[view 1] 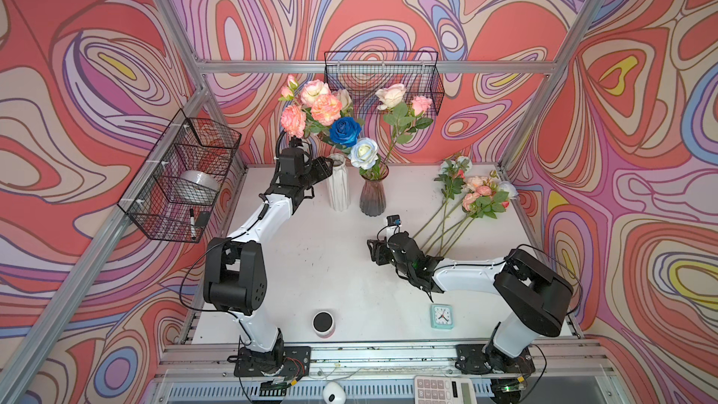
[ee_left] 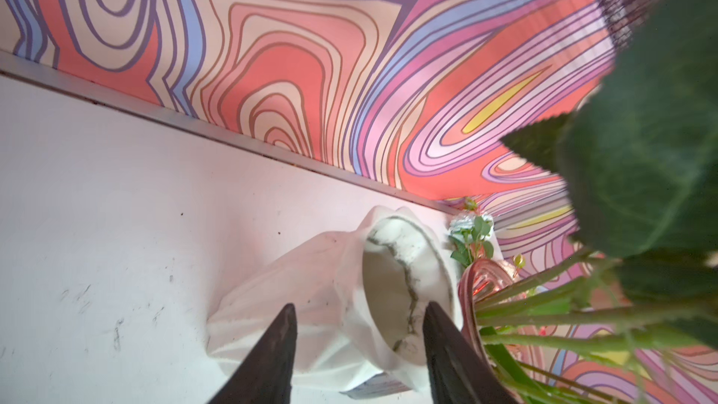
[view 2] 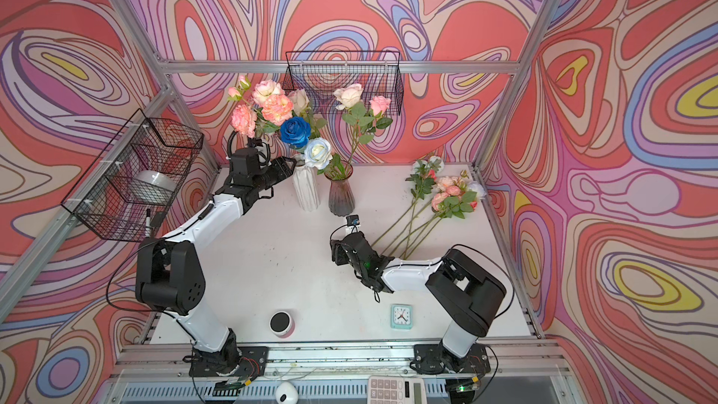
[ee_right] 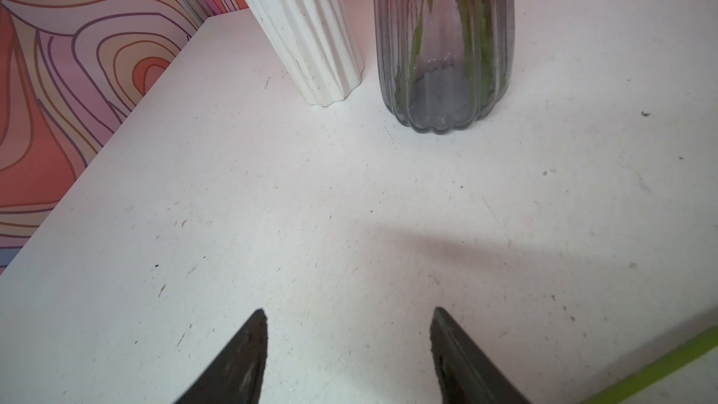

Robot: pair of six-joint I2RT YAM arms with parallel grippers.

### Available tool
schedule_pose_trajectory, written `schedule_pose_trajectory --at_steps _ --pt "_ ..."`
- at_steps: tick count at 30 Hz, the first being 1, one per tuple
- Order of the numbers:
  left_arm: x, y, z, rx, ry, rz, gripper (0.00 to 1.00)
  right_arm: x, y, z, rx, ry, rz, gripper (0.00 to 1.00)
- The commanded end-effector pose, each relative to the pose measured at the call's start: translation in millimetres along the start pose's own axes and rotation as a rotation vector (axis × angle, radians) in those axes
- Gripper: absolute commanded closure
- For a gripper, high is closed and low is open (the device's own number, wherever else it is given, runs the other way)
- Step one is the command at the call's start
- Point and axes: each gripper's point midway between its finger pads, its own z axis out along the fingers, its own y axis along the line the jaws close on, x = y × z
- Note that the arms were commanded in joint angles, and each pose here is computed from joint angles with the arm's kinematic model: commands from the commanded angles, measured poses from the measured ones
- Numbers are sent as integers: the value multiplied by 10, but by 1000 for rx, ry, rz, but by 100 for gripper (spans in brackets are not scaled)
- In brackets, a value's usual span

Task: Arrange the flowers into the vase
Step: 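Lower the left gripper onto the white vase rim and close on it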

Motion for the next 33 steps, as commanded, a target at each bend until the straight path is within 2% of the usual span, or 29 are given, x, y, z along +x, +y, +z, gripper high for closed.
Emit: schedule_pose_trajectory --at_steps 1,3,8,13,25,30,33 --pt "65 26 35 -53 41 55 53 -16 -21 -53 14 -9 -2 32" --pt "84 81 40 -87 54 58 54 -1 -34 -61 15 -8 -1 32" --pt "134 246 -3 -183 82 71 66 15 -66 -87 23 -12 2 32" --pt "194 389 -94 -267 109 85 74 3 -64 -104 20 -18 5 32" --pt "352 524 -299 -339 164 108 95 -9 -78 -125 22 -27 10 32" --pt "364 449 -400 -306 156 105 97 -8 -52 -104 12 -23 15 32" --pt "361 390 -420 -284 154 95 84 -31 26 -66 -13 -13 0 31"
